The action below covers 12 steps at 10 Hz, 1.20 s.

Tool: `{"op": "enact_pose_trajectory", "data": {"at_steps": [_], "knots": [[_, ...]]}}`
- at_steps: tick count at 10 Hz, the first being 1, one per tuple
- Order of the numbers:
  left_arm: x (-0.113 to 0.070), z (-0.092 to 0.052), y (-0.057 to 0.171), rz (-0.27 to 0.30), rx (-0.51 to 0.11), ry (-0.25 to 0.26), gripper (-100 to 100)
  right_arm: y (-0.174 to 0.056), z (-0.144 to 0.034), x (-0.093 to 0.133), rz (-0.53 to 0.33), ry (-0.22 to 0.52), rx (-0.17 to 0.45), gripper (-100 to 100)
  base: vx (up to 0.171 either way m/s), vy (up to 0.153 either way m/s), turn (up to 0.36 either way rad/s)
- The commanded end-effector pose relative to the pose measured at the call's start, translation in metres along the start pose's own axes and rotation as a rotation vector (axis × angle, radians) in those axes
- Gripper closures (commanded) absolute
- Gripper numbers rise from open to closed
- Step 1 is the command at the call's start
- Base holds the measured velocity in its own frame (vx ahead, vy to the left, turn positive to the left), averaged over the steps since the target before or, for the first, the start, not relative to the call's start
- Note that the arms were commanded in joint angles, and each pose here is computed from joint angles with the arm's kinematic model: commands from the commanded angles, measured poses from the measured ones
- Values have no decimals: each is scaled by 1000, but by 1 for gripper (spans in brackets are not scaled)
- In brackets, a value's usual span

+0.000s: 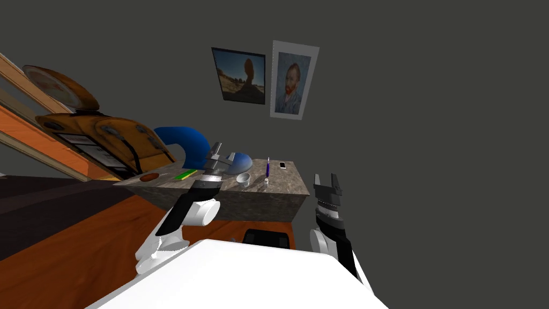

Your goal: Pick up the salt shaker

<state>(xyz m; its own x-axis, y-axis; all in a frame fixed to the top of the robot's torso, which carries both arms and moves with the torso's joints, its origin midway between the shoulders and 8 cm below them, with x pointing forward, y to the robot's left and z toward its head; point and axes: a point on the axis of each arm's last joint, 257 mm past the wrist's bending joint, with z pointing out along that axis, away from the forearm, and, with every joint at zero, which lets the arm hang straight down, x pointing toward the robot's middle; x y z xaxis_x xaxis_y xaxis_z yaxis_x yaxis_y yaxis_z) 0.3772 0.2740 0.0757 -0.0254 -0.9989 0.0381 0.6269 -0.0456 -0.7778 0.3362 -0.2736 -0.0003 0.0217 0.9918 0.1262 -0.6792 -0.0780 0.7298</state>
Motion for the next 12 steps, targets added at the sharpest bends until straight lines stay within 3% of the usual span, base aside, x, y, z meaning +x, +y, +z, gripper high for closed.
{"op": "enact_pose_trajectory", "data": {"at_steps": [1,6,9,12], "knots": [[6,7,5,-29,-24,13,-100,0,0,0,0,0,0,0,-35,-5,83],[13,20,23,-86,-97,25,-100,0,0,0,0,0,0,0,-25,4,76],[23,32,32,-154,-138,38,-100,0,0,0,0,0,0,0,-2,6,29],[27,35,49,-190,-210,35,-100,0,0,0,0,0,0,0,5,8,23]]}}
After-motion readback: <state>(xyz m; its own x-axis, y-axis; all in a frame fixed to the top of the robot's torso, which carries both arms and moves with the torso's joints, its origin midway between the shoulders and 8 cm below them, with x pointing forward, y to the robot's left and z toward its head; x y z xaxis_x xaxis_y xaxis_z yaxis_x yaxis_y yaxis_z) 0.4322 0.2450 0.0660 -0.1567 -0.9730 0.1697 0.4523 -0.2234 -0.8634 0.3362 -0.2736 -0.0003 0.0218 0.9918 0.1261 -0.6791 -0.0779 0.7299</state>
